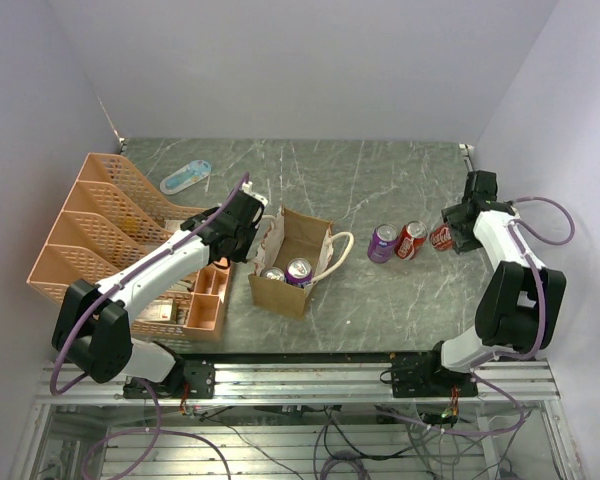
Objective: Take the beverage out of the canvas bag
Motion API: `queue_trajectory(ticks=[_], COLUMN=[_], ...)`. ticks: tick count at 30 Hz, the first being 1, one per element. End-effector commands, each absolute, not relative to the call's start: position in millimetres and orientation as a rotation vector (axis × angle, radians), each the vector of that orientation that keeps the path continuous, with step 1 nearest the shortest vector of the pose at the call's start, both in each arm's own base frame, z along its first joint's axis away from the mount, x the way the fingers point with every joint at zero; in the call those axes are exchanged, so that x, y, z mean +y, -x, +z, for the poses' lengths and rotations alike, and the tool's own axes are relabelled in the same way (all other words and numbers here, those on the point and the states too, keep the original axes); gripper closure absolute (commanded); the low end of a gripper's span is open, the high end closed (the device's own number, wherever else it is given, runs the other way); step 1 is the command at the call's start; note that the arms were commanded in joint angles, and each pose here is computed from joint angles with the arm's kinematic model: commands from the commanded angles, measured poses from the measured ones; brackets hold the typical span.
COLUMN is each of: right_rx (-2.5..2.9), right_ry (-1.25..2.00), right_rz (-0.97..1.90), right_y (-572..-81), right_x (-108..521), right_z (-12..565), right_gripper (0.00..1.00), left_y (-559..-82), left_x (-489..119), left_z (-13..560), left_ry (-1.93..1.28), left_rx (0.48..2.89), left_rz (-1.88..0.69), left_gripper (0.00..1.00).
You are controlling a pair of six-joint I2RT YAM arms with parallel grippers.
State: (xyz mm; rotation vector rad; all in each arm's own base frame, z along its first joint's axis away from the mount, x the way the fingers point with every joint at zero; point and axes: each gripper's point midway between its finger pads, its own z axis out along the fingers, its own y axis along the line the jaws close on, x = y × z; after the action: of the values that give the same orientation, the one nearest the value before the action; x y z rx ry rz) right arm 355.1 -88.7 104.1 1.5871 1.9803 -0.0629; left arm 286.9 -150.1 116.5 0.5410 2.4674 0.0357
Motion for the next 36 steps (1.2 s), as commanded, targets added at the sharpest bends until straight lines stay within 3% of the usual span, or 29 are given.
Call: queue_trajectory(ticks=[1, 36], right_rx=[1.973, 2.066], right_ry=[-1.564, -1.441], right_rz=[0.036, -0.159], right_y=[-372.8, -367.5], right_x=[-81.2, -47.6], right_z=[101.9, 78.3], right_gripper=[1.00, 0.99], left_y=[-292.3, -292.0], left_x=[-161.5, -161.9], left_z=[132.0, 131.5], left_ry=[-0.548, -0.552], left_rx=[2.418, 2.419], left_rz=[-0.019, -0.022], left_gripper=[0.93, 0.93])
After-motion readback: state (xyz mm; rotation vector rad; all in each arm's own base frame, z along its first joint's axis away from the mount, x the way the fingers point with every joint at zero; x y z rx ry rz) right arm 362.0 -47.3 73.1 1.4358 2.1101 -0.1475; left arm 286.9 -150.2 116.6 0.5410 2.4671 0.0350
